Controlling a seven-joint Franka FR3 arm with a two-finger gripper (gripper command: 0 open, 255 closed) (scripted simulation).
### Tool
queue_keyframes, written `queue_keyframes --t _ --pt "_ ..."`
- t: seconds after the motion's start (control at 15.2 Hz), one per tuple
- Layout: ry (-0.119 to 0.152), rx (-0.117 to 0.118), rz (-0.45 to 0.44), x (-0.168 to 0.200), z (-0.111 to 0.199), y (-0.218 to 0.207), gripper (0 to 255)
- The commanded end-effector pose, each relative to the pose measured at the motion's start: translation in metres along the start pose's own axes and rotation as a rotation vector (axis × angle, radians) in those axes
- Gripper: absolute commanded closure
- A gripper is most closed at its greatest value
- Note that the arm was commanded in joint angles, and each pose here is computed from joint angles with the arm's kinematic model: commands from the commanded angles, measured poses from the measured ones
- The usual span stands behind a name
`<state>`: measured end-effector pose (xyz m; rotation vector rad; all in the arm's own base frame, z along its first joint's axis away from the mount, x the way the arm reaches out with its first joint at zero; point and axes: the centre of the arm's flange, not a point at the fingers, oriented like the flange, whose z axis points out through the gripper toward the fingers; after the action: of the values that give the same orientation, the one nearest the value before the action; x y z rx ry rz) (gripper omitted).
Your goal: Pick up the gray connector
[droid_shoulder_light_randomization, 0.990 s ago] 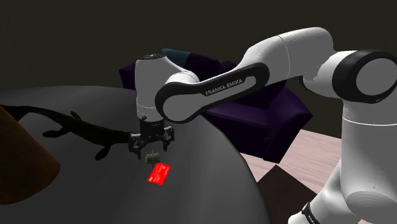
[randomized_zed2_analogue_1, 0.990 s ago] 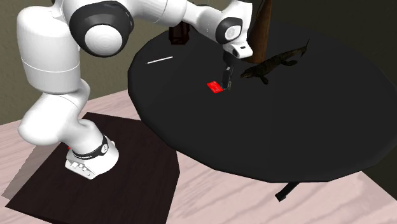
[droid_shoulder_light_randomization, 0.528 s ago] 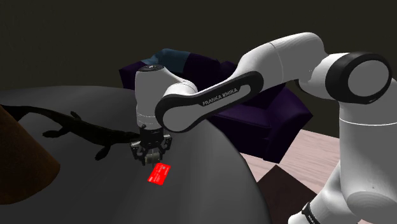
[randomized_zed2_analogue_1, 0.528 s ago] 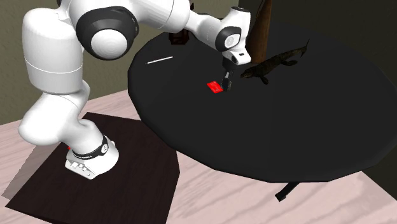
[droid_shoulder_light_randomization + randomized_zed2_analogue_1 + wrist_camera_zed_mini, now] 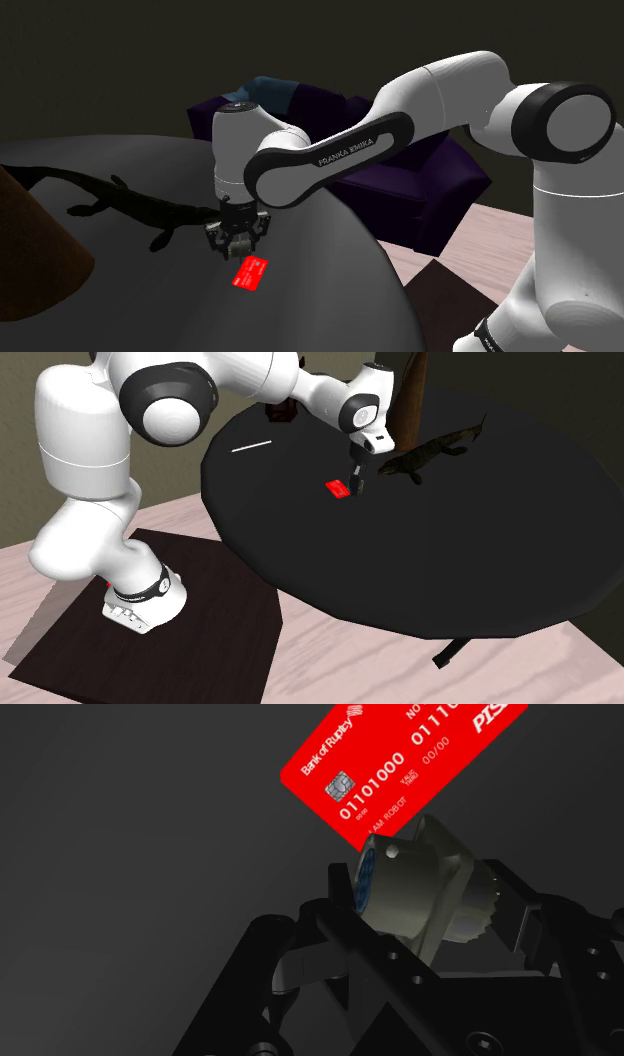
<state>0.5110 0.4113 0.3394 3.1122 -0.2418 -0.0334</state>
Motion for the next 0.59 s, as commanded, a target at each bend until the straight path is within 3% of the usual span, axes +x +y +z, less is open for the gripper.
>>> queue_keyframes --t 0.0,0.53 --pt "-0.001 0.000 -0.001 0.000 0.000 0.000 255" --pt "-0.001 0.000 -0.001 -0.001 -0.042 0.001 255"
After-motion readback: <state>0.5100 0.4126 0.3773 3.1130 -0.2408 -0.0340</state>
